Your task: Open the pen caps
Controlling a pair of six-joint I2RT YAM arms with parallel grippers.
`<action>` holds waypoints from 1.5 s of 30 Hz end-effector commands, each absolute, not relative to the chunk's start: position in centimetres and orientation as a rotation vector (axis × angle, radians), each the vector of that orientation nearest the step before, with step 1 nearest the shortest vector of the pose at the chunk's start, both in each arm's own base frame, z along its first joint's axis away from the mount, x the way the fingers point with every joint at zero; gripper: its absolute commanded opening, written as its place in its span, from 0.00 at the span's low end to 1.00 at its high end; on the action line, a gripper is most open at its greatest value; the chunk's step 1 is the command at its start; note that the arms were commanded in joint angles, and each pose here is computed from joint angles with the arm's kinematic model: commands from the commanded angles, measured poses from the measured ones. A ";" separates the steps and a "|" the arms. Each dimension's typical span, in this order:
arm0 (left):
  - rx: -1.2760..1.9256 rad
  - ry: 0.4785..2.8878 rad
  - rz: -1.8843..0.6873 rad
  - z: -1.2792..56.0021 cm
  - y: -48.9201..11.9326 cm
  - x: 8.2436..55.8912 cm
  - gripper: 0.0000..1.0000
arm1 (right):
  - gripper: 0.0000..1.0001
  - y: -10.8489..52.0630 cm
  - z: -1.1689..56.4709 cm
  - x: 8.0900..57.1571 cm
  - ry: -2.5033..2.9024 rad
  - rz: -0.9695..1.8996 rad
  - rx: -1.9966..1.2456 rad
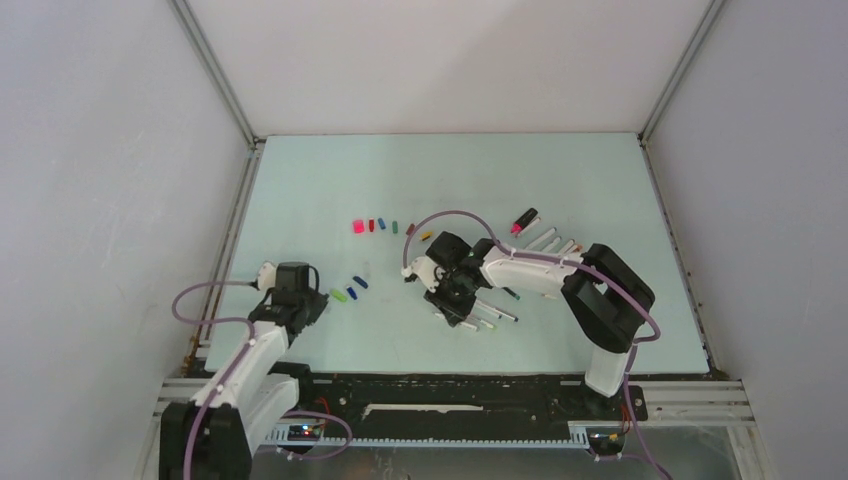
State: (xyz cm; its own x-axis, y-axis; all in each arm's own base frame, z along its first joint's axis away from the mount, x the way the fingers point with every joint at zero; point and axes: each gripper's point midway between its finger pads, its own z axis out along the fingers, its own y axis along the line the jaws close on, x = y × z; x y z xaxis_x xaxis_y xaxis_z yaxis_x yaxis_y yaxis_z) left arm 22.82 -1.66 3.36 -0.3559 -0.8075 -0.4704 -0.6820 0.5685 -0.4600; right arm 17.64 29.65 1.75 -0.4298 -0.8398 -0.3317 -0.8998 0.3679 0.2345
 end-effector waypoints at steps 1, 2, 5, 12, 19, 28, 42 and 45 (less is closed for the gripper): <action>-1.237 2.188 -0.145 2.0 -1.0 22.0 0.02 | 0.17 29.8 1.8 18.8 2.428 0.537 -1.574; -1.238 2.192 -0.142 1.9 -1.0 21.9 0.04 | 0.18 29.8 1.8 18.8 2.426 0.538 -1.575; -1.261 2.182 -0.113 1.8 -0.6 21.6 0.24 | 0.21 29.8 1.9 18.8 2.421 0.542 -1.577; -1.277 2.161 -0.098 2.8 -0.2 21.4 0.51 | 0.37 30.2 3.6 18.6 2.387 0.613 -1.582; -1.204 2.084 -0.160 7.7 -0.2 22.4 0.63 | 0.41 29.4 9.1 19.9 2.227 0.685 -1.568; -0.487 1.905 -0.596 20.9 -6.6 27.2 0.95 | 0.47 18.2 21.5 28.4 1.958 0.540 -1.166; -0.311 1.743 -0.570 33.0 -6.2 28.7 1.00 | 1.00 0.7 33.2 31.7 1.843 0.398 -0.300; -0.277 1.723 -0.565 34.6 -6.3 28.3 1.00 | 1.00 -1.0 35.2 31.4 1.832 0.276 -0.177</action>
